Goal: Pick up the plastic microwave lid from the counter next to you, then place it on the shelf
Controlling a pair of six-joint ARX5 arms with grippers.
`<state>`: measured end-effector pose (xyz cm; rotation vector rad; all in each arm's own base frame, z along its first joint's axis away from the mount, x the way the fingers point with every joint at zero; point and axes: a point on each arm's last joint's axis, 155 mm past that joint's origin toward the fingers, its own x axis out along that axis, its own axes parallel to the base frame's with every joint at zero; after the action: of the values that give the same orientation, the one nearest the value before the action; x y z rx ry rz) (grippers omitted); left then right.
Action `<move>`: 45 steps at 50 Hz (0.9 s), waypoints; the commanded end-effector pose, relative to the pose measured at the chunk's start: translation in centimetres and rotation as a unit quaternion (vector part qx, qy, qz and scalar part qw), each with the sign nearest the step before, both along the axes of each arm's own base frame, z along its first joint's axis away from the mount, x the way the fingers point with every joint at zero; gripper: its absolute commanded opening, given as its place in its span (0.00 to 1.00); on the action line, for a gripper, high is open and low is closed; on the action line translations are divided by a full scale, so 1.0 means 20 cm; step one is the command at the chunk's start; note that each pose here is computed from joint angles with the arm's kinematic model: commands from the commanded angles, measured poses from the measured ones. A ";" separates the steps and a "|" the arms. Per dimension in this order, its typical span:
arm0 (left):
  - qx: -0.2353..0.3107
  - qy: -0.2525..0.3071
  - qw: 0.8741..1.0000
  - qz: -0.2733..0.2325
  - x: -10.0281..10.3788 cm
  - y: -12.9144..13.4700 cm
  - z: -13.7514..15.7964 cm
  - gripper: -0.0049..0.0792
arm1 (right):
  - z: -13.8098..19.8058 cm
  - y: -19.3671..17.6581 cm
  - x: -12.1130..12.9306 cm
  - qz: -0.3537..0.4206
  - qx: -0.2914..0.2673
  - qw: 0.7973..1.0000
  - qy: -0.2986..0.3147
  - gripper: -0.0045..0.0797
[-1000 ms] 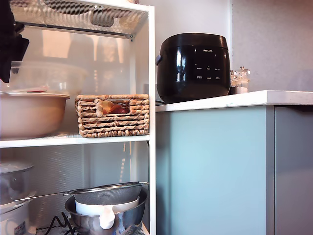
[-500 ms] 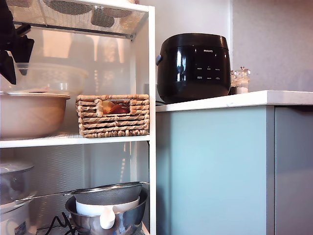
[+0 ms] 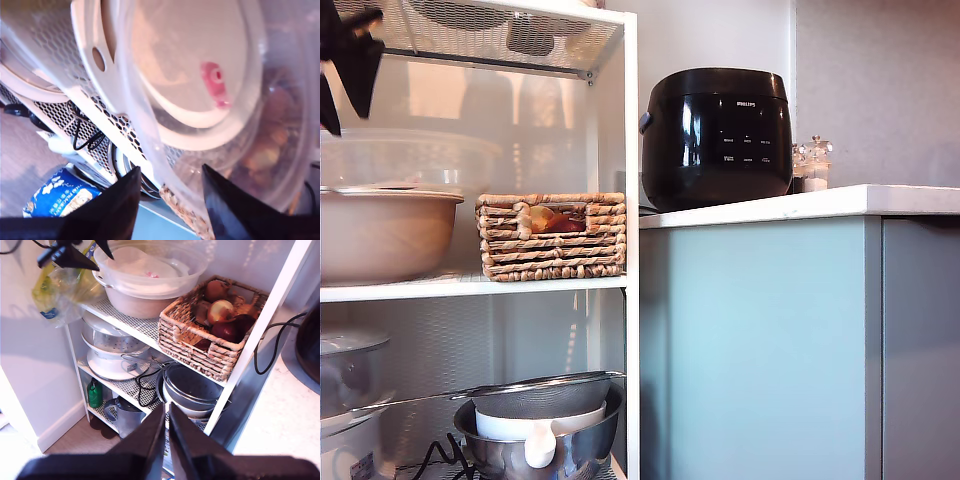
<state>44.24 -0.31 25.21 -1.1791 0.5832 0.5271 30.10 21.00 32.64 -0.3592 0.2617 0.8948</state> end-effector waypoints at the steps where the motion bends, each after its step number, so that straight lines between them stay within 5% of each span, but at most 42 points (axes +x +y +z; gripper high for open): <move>1: 0.011 -0.011 1.000 -0.020 -0.01 -0.02 0.06 0.47 | -0.01 0.01 -0.01 0.006 0.000 1.000 0.000 0.04; 13: 0.081 -0.003 0.990 -0.114 -0.09 -0.06 0.11 0.46 | 0.00 0.01 -0.01 0.006 0.001 1.000 -0.002 0.04; 24: 0.160 0.034 0.958 -0.235 -0.19 -0.11 0.05 0.45 | 0.01 0.02 0.00 0.007 0.004 1.000 -0.007 0.04; 28: 0.213 0.053 0.931 -0.293 -0.23 -0.11 0.02 0.37 | 0.01 0.02 0.00 0.007 0.003 1.000 -0.007 0.04; 37: 0.274 0.073 0.896 -0.341 -0.26 -0.10 -0.01 0.03 | 0.01 0.02 0.00 0.007 0.003 1.000 -0.007 0.04; 45: 0.314 0.082 0.881 -0.344 -0.26 -0.07 0.00 0.03 | -0.01 0.01 -0.01 0.002 0.003 1.000 0.005 0.04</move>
<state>38.97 -1.60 24.61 -0.2898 0.8667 0.1676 30.15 21.02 32.76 -0.3584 0.2563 0.8938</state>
